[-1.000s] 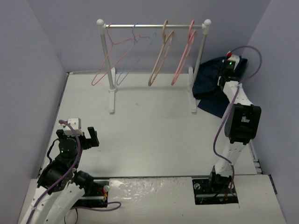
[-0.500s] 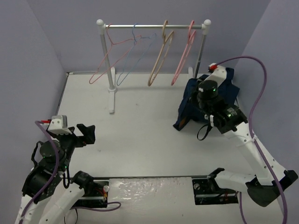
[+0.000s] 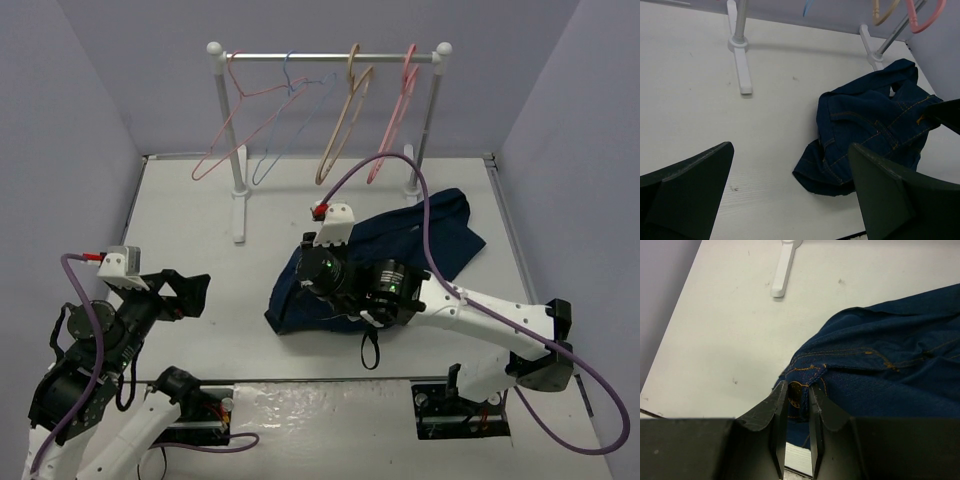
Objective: Place the trousers on the hanger
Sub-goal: Flatten out the trousers at the center of the board.
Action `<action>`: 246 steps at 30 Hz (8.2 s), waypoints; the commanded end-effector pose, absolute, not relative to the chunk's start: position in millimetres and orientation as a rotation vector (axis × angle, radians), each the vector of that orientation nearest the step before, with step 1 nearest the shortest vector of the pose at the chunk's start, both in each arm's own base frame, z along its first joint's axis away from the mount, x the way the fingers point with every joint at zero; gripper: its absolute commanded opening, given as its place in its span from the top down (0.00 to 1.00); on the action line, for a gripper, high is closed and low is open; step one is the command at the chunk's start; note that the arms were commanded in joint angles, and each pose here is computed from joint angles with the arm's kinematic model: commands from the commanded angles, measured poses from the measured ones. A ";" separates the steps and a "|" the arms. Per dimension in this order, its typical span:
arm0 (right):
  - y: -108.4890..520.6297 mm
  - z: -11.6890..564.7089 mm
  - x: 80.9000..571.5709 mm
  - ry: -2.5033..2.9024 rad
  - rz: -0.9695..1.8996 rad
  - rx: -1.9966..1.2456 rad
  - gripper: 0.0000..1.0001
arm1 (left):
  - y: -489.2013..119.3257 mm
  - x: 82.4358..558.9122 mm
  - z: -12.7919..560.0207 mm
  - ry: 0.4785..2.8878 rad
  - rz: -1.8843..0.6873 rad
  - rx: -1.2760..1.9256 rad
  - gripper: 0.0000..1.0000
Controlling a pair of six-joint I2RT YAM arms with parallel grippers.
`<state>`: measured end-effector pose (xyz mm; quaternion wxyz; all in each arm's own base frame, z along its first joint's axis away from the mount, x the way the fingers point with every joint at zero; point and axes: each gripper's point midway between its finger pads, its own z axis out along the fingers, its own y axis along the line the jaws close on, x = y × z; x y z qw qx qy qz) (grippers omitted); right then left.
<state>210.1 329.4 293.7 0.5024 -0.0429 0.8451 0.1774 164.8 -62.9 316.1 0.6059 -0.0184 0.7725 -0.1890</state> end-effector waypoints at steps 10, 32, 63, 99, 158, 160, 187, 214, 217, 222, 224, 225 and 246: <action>310.7 155.8 192.1 2.338 0.334 -0.077 0.64 | -73.9 168.5 257.1 1.981 -0.468 -0.124 0.03; 247.2 201.4 209.3 2.238 0.421 -0.039 0.42 | -139.1 241.8 124.5 2.219 -0.635 -0.345 0.13; 219.1 218.6 224.0 2.134 0.354 0.022 0.41 | -75.2 266.4 300.1 1.954 -0.144 -0.010 1.00; 192.6 179.9 235.9 2.202 0.252 0.106 0.26 | -157.4 242.9 52.7 2.531 -0.463 -0.429 0.37; 193.6 92.2 261.9 2.424 0.058 -0.019 1.00 | -43.1 266.9 131.1 2.377 -0.128 -0.184 0.09; 233.8 74.4 241.1 2.464 0.065 -0.185 0.98 | -42.2 267.0 131.6 2.375 -0.124 -0.185 0.09; 131.9 87.5 279.9 2.452 0.503 0.244 0.21 | -47.7 265.9 129.0 2.385 -0.144 -0.168 0.09; 144.1 118.6 299.5 2.384 0.236 -0.027 1.00 | -47.9 264.2 127.2 2.396 -0.129 -0.156 0.09; 165.8 133.2 289.0 2.346 0.210 -0.038 1.00 | -48.3 263.7 125.9 2.404 -0.128 -0.154 0.09; 209.2 125.9 269.4 2.337 0.182 -0.092 0.99 | -48.5 264.5 124.7 2.411 -0.126 -0.155 0.09; 237.3 115.1 255.8 2.347 0.161 -0.176 0.97 | -48.5 264.3 125.2 2.409 -0.127 -0.154 0.09; 248.1 103.9 250.8 2.366 0.141 -0.205 0.94 | -48.7 264.4 125.3 2.408 -0.127 -0.153 0.09; 294.4 151.7 239.3 2.334 0.315 -0.382 0.30 | -48.9 264.8 127.1 2.398 -0.130 -0.152 0.09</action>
